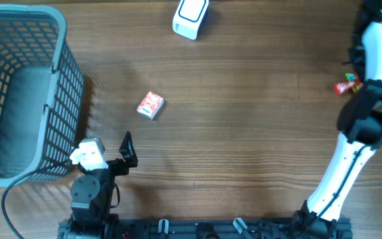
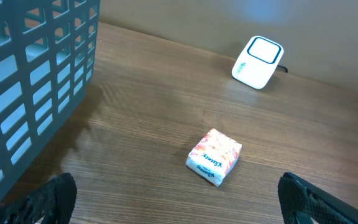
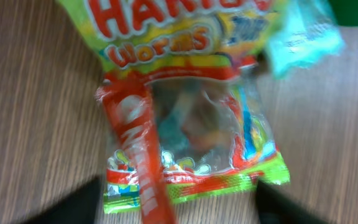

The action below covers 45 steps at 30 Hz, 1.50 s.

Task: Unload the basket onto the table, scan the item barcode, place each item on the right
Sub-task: 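Carry the Nescafé stick to the right edge and release, then grasp the red-and-white Kleenex tissue pack with the right gripper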

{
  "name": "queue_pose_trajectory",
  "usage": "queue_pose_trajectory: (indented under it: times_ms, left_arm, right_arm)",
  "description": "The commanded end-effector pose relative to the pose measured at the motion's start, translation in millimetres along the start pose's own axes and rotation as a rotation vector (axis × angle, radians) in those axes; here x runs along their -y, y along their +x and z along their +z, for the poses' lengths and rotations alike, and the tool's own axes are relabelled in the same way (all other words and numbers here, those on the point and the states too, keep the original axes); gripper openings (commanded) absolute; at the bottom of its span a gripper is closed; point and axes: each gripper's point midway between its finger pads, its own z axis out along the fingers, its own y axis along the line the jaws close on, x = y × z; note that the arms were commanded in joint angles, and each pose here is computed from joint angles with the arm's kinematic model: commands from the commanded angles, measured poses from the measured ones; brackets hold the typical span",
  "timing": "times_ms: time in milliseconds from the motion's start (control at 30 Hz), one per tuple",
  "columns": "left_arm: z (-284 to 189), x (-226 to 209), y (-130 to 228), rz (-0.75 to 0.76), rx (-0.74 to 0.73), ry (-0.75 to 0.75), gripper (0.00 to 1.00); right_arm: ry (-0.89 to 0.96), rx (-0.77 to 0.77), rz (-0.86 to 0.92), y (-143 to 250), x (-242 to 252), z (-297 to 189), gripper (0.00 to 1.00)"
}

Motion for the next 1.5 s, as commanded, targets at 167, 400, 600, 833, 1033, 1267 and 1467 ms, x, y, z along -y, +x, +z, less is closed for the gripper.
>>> queue_pose_trajectory:
  times_ms: [167,400,600,833,1033,1267,1467]
  left_arm:
    - [1,0,1,-0.011,0.002,-0.002,1.0]
    - [1,0,1,-0.011,0.002,-0.002,1.0]
    - [1,0,1,-0.011,0.002,-0.002,1.0]
    - [1,0,1,-0.011,0.002,-0.002,1.0]
    - [1,0,1,-0.011,0.002,-0.002,1.0]
    - [1,0,1,-0.011,0.002,-0.002,1.0]
    - [1,0,1,-0.011,0.002,-0.002,1.0]
  right_arm:
    - [-0.524,-0.509,-0.616,173,-31,-194,1.0]
    - [-0.875,-0.099,-1.899,458,-36,-266,1.0]
    - [-1.239,-0.113,-2.045,582,-31,-283,0.88]
    - [-1.167,-0.14,-2.085,594,-43,-236,0.72]
    - [-1.107,-0.197,-2.093,596,-40,-213,0.81]
    - [-1.129,-0.184,-2.045,596,-49,-219,0.05]
    - [-1.148,-0.172,-1.88,515,-57,-286,0.05]
